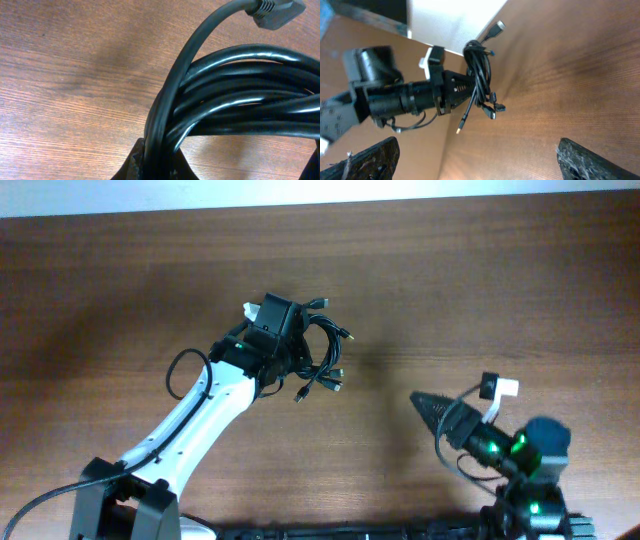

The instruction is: Untangle cables

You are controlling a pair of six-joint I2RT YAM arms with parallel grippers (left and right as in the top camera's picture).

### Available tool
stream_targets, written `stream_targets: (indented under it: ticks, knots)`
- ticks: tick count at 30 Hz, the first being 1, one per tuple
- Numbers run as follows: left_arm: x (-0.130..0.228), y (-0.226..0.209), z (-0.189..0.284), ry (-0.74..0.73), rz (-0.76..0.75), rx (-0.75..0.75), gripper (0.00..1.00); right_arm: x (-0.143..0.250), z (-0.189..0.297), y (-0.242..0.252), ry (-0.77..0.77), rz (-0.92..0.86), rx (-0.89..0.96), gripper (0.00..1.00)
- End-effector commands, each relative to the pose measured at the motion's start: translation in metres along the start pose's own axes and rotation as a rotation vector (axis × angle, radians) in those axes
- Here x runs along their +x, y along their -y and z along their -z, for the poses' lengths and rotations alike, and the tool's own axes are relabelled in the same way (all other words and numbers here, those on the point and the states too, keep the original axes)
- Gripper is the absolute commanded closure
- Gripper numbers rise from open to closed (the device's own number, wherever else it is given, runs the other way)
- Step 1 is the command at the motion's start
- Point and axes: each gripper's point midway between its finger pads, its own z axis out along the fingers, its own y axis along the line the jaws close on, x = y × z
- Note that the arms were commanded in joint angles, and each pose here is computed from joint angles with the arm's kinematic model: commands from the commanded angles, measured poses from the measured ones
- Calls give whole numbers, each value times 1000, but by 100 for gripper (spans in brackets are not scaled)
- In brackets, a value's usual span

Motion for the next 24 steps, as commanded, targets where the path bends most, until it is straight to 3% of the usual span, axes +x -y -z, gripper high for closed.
stream_targets:
  ticks: [1, 4, 5, 7, 9, 13, 16, 19, 24]
  knots:
    - [-9, 2, 9, 40, 21, 10, 100, -21, -10, -18, -45, -18, -7, 1]
    - [-8, 2, 9, 39, 55, 11, 100, -28, -22, -50, -128, 70, -139, 1]
    - [-8, 2, 9, 38, 79, 12, 100, -27, -26, -59, -148, 99, -179, 6]
    - [-8, 3, 9, 38, 141, 14, 100, -18, -38, -73, -190, 142, -238, 41]
    - [-8, 3, 9, 35, 193, 17, 100, -2, -52, -72, -232, 127, -229, 63]
    - [-6, 5, 9, 21, 301, 29, 100, 31, -79, -64, -301, 93, -175, 62]
    - [-5, 7, 9, 10, 320, 38, 100, 47, -100, -45, -303, -28, -65, 44]
    - [-3, 8, 9, 0, 336, 44, 100, 58, -109, -32, -315, -132, 3, 34]
    - [-1, 11, 9, -17, 411, 56, 100, 77, -122, -19, -349, -172, 53, 38]
